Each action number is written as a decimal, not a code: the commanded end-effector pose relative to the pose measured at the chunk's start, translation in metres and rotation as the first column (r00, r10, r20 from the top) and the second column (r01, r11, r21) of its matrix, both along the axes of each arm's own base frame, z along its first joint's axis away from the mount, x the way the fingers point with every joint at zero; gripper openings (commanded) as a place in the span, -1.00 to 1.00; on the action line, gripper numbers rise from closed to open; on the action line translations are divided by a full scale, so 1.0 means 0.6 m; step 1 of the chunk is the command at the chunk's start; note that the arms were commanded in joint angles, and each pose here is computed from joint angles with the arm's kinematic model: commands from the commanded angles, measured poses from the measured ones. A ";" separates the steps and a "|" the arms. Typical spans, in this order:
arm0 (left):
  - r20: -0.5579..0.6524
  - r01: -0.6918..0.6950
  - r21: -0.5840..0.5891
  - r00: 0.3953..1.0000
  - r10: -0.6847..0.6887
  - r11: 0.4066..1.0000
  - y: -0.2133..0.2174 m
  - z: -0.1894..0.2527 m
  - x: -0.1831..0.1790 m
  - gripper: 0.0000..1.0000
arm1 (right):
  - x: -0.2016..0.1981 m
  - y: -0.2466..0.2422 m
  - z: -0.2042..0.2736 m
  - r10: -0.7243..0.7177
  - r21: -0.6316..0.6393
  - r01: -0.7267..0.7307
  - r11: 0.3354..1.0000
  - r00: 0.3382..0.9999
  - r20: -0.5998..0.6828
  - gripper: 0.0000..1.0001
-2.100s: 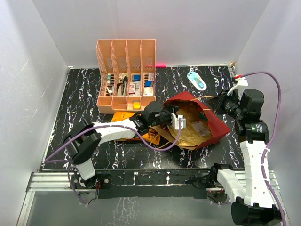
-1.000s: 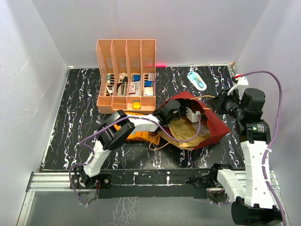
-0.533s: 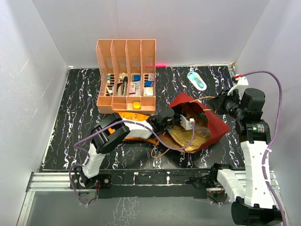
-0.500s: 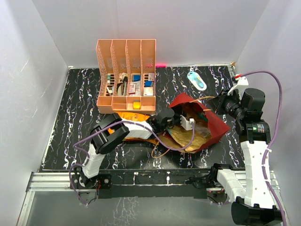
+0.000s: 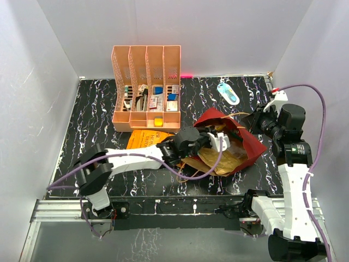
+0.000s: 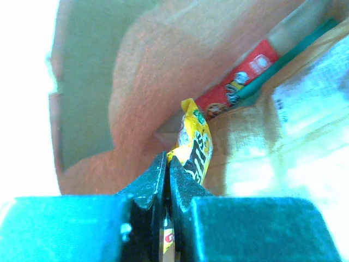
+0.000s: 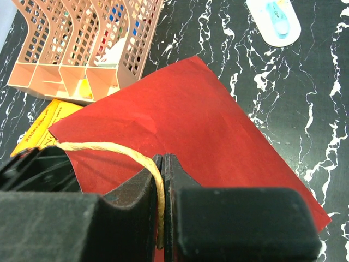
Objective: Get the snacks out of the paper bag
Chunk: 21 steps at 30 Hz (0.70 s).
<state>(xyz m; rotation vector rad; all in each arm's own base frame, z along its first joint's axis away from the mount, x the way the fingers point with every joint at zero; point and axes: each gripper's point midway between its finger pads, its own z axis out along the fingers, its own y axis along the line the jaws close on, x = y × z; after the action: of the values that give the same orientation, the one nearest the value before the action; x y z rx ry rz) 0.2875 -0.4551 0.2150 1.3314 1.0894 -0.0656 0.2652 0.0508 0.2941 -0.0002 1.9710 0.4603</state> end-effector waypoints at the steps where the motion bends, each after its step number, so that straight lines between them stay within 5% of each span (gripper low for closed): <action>1: -0.273 -0.032 -0.109 0.962 0.000 0.994 0.057 0.046 -0.065 -1.00 | 0.014 -0.013 0.014 -0.029 -0.039 0.032 0.999 0.997 0.066 -0.85; 10: -0.657 -0.161 -0.269 0.752 -0.059 0.949 0.217 0.109 -0.197 -1.00 | 0.010 -0.029 -0.017 -0.067 -0.078 0.071 0.994 0.996 0.060 -0.85; 15: -0.714 -0.437 -0.245 0.686 0.144 0.865 0.335 0.124 -0.168 -1.00 | 0.006 -0.033 -0.020 -0.081 -0.084 0.088 0.993 0.993 0.085 -0.85; 21: -0.893 -0.608 -0.121 0.412 0.181 0.785 0.390 0.065 -0.116 -1.00 | 0.001 -0.040 -0.011 -0.107 -0.091 0.120 0.989 0.985 0.133 -0.85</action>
<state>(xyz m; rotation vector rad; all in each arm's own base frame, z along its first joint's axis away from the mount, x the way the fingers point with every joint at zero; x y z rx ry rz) 0.2110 -0.2391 0.3034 0.6452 1.7971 -0.5700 0.2602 0.0361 0.2704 0.0344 1.9499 0.3562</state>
